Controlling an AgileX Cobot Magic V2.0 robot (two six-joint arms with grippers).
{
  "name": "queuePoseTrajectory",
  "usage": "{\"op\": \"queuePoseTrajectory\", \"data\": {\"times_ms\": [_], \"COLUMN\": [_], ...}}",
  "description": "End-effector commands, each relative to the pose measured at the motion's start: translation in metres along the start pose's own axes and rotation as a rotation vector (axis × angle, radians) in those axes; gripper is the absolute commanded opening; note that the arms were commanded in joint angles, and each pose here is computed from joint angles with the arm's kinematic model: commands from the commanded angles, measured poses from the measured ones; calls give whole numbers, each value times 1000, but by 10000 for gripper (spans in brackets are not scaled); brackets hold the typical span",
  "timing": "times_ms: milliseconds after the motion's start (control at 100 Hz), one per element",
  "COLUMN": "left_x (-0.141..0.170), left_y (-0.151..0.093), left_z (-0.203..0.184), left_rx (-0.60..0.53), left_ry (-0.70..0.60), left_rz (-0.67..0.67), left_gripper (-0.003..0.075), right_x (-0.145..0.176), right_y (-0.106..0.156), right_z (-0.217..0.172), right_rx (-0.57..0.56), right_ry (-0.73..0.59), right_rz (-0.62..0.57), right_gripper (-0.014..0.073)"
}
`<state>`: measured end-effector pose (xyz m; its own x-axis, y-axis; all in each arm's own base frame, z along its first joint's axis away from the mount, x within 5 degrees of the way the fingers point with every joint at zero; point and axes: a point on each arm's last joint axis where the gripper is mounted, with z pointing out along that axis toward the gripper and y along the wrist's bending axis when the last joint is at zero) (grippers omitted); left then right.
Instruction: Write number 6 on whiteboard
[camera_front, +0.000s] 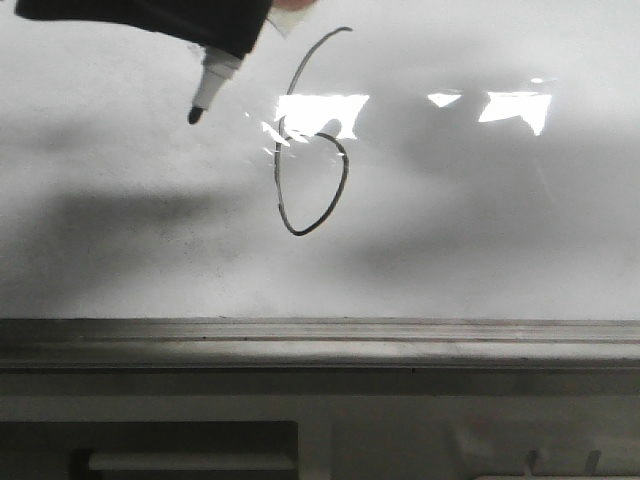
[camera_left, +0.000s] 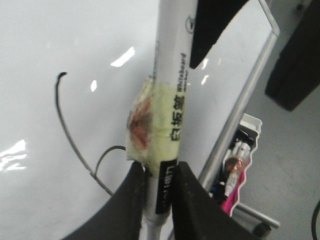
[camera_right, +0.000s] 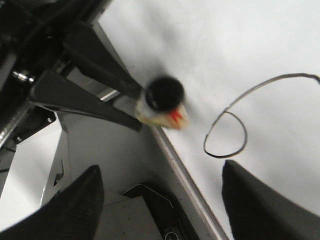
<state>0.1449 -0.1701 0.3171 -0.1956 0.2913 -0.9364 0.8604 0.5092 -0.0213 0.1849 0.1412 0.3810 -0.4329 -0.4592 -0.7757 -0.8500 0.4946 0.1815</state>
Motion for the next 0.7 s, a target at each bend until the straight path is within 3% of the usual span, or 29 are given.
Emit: {"op": "queuePoseTrajectory", "data": {"times_ms": [0,180,300,530,690], "left_x": [-12,9,34,49,48], "left_y": [4,10,17,30,32], "left_z": [-18,-47,-51,-40,-25], "left_rx": [-94,-231,-327,-458,-452], "left_ry": [-115,-234,-243,-196,-142], "left_rz": [-105,-359,-519,-516,-505], "left_gripper": [-20,-20,-20,-20,-20], "right_x": [-7,19,40,66,69], "right_y": [4,0,1,1,0], "right_z": [-25,-42,-41,-30,-28], "right_rx": [41,133,183,196,194], "right_ry": [-91,-116,-141,-123,-115], "right_rz": [9,65,94,140,146], "right_gripper": [458,458,458,458,458]}}
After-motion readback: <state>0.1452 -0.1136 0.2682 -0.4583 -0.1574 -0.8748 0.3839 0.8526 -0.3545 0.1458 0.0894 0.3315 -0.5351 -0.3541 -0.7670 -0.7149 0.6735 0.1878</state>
